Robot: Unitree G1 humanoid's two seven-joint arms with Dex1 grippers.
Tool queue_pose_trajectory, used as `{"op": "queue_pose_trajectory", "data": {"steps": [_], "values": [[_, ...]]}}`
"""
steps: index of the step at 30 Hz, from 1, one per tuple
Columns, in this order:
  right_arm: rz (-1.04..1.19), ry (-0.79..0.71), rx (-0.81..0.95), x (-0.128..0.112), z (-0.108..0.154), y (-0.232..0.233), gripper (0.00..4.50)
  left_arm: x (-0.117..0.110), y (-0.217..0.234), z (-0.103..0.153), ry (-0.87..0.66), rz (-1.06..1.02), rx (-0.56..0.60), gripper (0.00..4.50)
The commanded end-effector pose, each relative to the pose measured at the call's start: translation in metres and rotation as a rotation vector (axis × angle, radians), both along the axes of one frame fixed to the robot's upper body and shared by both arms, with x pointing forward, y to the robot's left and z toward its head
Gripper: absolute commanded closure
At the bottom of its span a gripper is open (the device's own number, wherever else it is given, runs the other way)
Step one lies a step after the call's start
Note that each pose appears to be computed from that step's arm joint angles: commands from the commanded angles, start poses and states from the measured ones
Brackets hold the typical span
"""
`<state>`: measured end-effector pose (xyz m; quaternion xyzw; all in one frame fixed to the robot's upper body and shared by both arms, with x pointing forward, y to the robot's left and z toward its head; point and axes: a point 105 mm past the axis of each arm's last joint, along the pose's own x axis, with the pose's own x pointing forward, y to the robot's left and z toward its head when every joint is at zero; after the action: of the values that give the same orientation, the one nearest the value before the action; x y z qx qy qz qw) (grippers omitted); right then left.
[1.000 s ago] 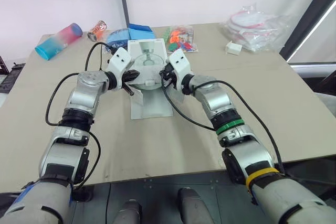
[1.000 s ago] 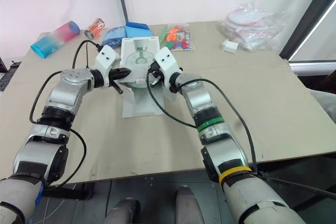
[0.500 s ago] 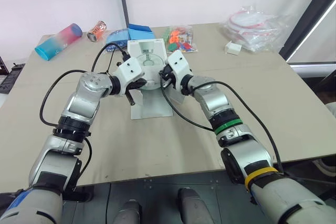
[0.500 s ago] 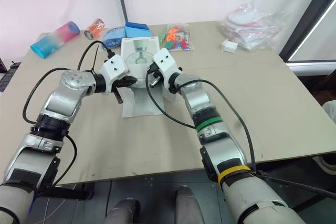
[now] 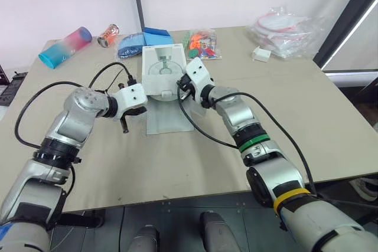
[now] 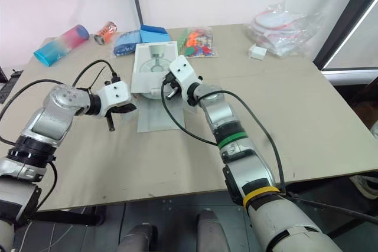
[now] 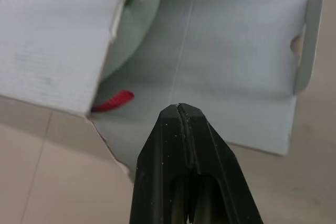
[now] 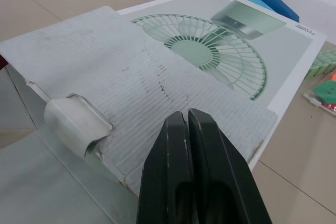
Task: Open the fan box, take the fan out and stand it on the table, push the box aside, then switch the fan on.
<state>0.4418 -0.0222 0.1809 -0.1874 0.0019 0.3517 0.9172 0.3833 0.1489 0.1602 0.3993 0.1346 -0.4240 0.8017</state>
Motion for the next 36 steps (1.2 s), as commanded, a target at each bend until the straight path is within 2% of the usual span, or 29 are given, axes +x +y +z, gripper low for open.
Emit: {"op": "queue_pose_trajectory", "data": {"steps": [1, 3, 11, 15, 18, 20, 26, 29, 33, 36], "values": [[0.006, 0.019, -0.022, -0.001, -0.01, 0.002, 4.38, 0.0, 0.023, 0.017, -0.051, 0.006, 0.065, 4.5], [0.012, 0.018, -0.021, -0.002, -0.01, 0.004, 4.38, 0.008, 0.032, 0.017, -0.078, 0.061, 0.081, 4.5], [0.023, 0.014, 0.0, -0.004, -0.004, 0.007, 4.38, 0.036, 0.034, 0.008, -0.148, 0.207, -0.01, 4.5], [0.024, 0.012, 0.001, -0.004, -0.002, 0.006, 4.38, 0.042, 0.026, 0.008, -0.126, 0.251, -0.161, 4.5], [0.023, 0.016, -0.002, -0.004, -0.003, 0.005, 4.38, 0.047, 0.031, 0.005, -0.154, 0.282, -0.148, 4.5], [0.024, 0.024, -0.001, -0.005, -0.004, 0.005, 4.38, 0.051, 0.031, 0.006, -0.169, 0.302, -0.195, 4.5], [0.042, 0.025, -0.004, -0.012, -0.004, 0.008, 4.38, 0.05, 0.012, 0.009, -0.084, 0.294, -0.43, 4.5], [0.041, 0.025, -0.005, -0.012, -0.004, 0.007, 4.38, 0.047, 0.012, 0.009, -0.077, 0.285, -0.447, 4.5], [0.044, 0.024, 0.001, -0.014, -0.002, 0.007, 4.38, 0.042, 0.022, 0.011, -0.048, 0.326, -0.523, 4.5], [0.043, 0.02, 0.002, -0.014, 0.0, 0.006, 4.38, 0.033, 0.038, 0.013, -0.063, 0.37, -0.522, 4.5]]}}
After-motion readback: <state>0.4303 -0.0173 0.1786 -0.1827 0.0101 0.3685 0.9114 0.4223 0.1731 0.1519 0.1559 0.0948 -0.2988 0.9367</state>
